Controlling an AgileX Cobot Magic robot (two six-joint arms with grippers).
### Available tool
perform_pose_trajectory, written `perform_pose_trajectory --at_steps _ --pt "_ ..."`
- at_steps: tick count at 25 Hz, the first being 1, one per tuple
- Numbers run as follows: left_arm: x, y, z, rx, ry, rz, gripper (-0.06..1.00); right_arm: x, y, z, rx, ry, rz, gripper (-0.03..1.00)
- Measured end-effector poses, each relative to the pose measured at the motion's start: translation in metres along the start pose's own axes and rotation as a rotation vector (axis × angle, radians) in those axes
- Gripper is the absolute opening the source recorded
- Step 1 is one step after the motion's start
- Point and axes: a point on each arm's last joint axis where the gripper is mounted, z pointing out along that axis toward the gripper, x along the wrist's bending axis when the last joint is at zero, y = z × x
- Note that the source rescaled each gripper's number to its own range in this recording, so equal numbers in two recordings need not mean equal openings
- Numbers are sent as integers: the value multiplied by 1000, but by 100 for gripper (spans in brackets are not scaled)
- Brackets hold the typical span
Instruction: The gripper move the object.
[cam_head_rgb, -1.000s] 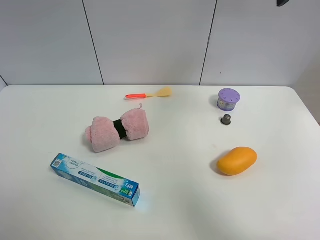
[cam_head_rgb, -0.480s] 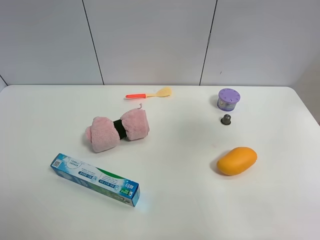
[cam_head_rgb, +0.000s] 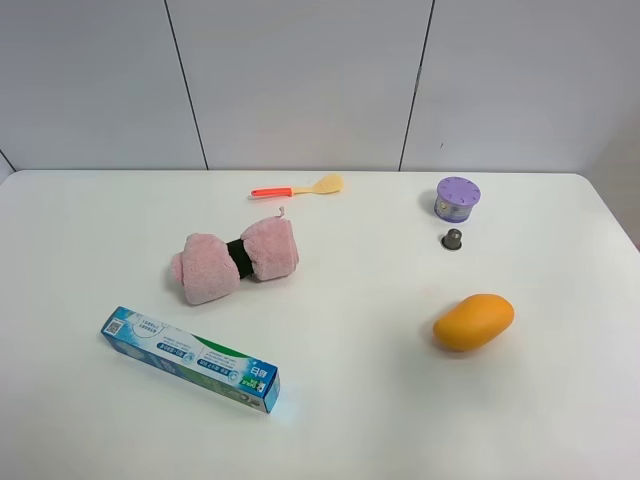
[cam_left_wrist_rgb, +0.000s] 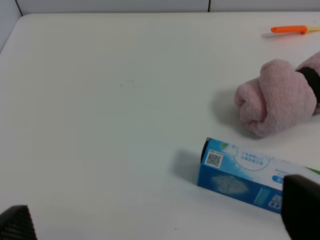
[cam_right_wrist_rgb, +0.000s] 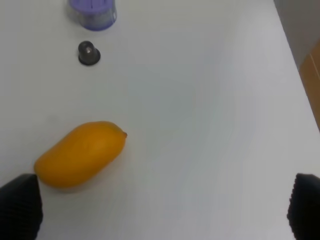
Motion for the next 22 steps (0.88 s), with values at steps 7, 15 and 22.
perform_pose_trajectory --at_steps 7,15,22 --pt "0 0 0 0 0 0 100 -3 -58 -9 -159 10 15 100" --pt "0 0 0 0 0 0 100 -4 -83 -11 -224 22 13 100" --pt "0 0 0 0 0 0 100 -3 -87 -8 -194 32 4 100"
